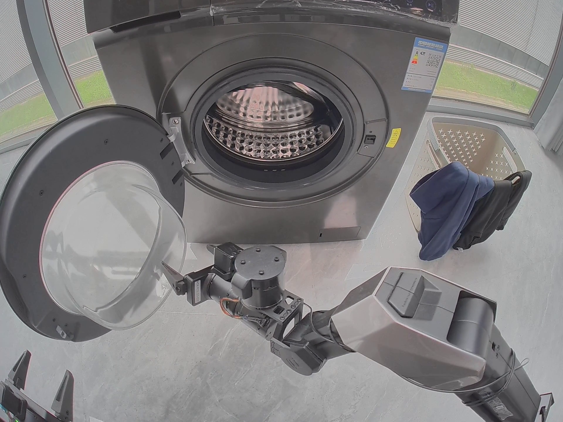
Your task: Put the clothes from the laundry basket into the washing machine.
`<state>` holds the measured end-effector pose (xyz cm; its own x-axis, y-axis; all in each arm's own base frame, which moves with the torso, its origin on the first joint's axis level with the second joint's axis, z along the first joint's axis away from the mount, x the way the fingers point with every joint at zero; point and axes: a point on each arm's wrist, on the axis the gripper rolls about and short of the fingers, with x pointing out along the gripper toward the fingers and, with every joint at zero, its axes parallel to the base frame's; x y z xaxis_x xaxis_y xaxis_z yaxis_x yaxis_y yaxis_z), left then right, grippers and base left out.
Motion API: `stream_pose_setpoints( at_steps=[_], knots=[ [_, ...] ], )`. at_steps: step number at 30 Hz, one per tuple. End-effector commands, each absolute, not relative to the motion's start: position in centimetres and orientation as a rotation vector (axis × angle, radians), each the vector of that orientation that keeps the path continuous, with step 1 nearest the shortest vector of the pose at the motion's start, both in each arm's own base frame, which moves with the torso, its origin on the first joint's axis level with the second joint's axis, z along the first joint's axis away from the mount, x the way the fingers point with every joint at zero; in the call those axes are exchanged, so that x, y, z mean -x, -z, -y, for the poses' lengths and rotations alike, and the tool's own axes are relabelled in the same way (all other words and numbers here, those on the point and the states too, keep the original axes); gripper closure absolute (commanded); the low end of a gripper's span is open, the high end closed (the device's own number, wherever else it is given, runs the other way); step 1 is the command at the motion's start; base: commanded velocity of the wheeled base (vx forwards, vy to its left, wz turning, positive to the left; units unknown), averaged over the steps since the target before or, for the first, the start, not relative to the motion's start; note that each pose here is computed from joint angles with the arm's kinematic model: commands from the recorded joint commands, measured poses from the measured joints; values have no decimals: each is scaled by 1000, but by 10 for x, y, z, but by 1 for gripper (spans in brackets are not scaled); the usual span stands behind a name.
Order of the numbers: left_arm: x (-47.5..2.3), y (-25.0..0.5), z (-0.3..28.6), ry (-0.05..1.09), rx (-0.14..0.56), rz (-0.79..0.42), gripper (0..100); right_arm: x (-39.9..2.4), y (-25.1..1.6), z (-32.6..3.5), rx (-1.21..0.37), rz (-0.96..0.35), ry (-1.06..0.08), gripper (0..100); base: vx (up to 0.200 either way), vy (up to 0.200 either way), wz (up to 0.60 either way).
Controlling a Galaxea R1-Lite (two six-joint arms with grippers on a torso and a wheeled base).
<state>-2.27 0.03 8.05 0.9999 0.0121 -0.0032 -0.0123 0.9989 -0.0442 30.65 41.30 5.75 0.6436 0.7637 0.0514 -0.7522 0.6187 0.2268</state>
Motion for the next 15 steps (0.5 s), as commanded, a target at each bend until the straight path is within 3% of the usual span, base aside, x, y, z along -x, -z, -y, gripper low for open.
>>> stream_pose_setpoints(
  at_steps=[1,9,15],
  knots=[
    [23,-76,0,-12,44,-4,0,-311,-57,-409,-240,-47,-858,0,0,0,0],
    [23,-76,0,-12,44,-4,0,-311,-85,-380,-247,-58,-809,0,0,0,0],
    [23,-76,0,-12,44,-4,0,-273,-165,-288,-230,-16,-735,0,0,0,0]
  ],
)
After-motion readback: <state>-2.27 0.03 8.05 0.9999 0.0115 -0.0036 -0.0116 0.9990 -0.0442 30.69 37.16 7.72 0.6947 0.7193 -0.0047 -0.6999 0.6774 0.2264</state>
